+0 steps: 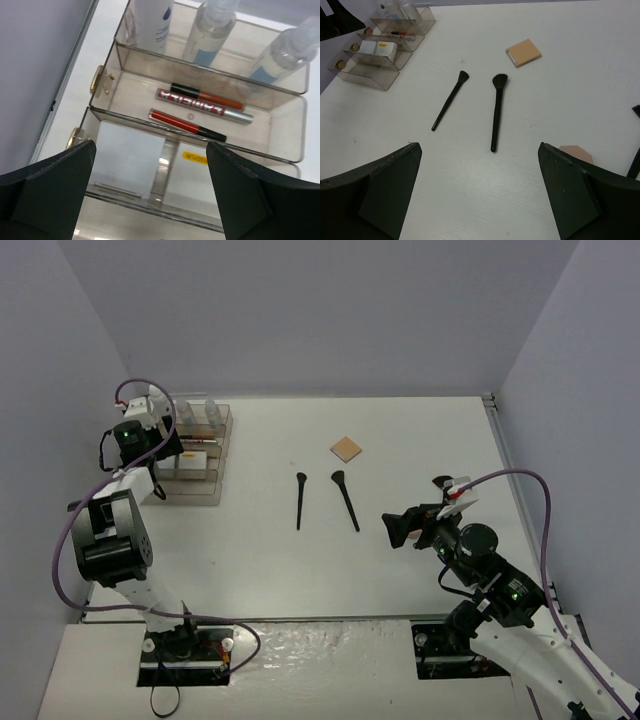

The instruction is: Organize the makeup

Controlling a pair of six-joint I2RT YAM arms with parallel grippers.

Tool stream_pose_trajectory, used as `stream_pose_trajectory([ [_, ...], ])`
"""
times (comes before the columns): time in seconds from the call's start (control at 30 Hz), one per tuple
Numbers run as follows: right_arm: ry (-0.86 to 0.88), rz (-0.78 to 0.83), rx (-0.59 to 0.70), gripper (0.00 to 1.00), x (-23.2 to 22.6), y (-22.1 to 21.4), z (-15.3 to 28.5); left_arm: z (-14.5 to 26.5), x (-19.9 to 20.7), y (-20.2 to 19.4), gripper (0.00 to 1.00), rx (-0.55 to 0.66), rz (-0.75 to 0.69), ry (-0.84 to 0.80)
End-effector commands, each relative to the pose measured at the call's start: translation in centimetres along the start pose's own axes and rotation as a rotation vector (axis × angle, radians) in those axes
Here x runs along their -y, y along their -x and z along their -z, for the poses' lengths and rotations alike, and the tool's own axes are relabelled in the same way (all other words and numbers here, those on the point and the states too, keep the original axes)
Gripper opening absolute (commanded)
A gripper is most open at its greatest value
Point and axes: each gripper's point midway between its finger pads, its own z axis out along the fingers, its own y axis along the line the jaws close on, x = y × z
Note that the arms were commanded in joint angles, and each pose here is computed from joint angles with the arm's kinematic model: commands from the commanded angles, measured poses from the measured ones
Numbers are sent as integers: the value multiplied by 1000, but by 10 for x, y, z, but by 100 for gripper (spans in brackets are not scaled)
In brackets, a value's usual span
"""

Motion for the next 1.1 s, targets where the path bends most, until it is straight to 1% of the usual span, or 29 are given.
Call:
stream_pose_trajectory([
  [0.0,-30,-36,82,100,-2,31,-5,40,77,89,91,195,24,-129],
  [0.07,-41,-39,72,100,-1,30,-6,53,107,104,91,212,-20,-163],
  [0.13,-49,-55,53,100,-1,26,-9,68,172,90,92,142,-91,-281],
  [0.23,-35,-65,31,100,-4,21,-11,84,237,81,96,102,-184,-416],
  [0.37,-27,-73,21,100,-5,17,-12,92,308,59,97,20,-266,-584],
  [0.43,-24,-74,23,100,-5,18,-11,84,333,32,97,-61,-291,-631],
  [0.67,-35,-68,17,100,-3,16,-12,66,404,-13,97,-137,-365,-739],
  [0.8,-83,-53,-26,100,3,6,-24,68,411,-17,97,-132,-321,-750],
  [0.83,-97,-43,-19,100,4,9,-27,72,407,-7,97,-107,-307,-733],
  [0.9,-128,10,-63,100,8,3,-42,75,394,-3,97,-91,-294,-690],
  [0.97,-109,39,-58,100,0,16,-57,84,380,17,97,-56,-252,-634],
  [1.07,-113,110,-88,100,3,22,-96,103,358,32,97,-76,-170,-601],
])
